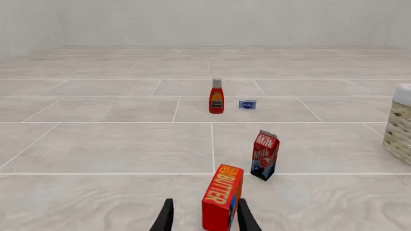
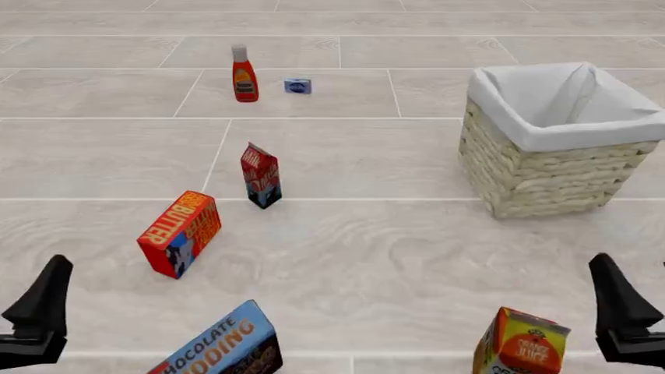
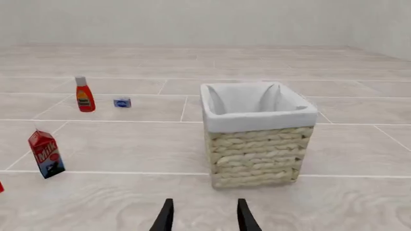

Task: Pick the milk and place it in the basket.

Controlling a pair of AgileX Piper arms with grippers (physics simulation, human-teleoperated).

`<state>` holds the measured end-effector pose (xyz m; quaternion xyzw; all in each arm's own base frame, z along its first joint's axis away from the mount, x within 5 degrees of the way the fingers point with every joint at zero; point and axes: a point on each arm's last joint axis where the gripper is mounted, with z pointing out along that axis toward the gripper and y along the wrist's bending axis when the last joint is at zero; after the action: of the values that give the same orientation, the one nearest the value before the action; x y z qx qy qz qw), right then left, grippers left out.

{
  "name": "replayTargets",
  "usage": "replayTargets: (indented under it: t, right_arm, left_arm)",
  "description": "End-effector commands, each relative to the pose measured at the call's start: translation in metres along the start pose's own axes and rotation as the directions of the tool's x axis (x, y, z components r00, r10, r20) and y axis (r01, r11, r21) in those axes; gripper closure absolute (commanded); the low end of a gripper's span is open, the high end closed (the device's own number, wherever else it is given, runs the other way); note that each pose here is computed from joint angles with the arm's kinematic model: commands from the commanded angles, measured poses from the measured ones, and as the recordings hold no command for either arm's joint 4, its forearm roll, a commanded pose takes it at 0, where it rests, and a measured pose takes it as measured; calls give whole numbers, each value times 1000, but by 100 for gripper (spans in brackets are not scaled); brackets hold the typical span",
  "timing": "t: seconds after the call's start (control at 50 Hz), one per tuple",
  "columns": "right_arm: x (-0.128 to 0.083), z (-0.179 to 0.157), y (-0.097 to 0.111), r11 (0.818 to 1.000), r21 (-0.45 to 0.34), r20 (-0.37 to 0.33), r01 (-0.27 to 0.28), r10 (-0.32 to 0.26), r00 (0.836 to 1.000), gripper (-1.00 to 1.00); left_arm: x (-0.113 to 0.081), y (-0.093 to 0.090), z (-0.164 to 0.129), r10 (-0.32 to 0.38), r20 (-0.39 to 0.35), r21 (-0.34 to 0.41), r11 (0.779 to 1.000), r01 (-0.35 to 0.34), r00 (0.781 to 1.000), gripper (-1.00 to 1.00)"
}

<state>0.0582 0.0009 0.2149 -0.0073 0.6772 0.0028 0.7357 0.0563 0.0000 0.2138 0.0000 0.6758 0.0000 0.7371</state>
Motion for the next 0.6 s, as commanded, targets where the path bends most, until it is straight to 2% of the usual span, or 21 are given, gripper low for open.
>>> replayTargets:
  t: [0.02,0.08,0.12,0.18,0.22,0.26,0.44,0.48,0.54,0.6]
  right_arm:
    - [-1,13,0,1000,3,-18,7,-7,1000,-100]
    - [-3,18,0,1000,0,-19,10,-10,1000,-100]
    - [-5,24,-1,999,10,-28,44,-44,999,-100]
    - [-9,30,0,998,1,-37,63,-63,997,-100]
    - [-13,34,0,998,-3,-37,56,-56,998,-100]
    - [-15,38,1,997,-11,-36,73,-73,997,-100]
    - [-33,49,5,997,-50,-17,57,-58,998,-100]
    - [-38,56,9,993,-88,-19,78,-80,997,-100]
    - [-48,65,18,987,-151,-16,60,-63,998,-100]
    - [-55,79,25,976,-194,-24,95,-102,995,-100]
  left_arm:
    - [-1,0,0,0,-1,0,1000,0,1000,-100]
    - [-1,0,0,0,-1,0,1000,0,1000,-100]
    - [-1,0,0,0,-1,0,1000,0,1000,-100]
    - [-1,0,0,0,-1,0,1000,0,1000,-100]
    - [-1,0,0,0,-1,0,1000,0,1000,-100]
    - [-1,0,0,0,-1,0,1000,0,1000,-100]
    - [-1,0,0,0,-1,0,1000,0,1000,-100]
    - [-1,0,0,0,-1,0,1000,0,1000,-100]
    - [-1,0,0,0,-1,0,1000,0,1000,-100]
    - [-1,0,0,0,-1,0,1000,0,1000,-100]
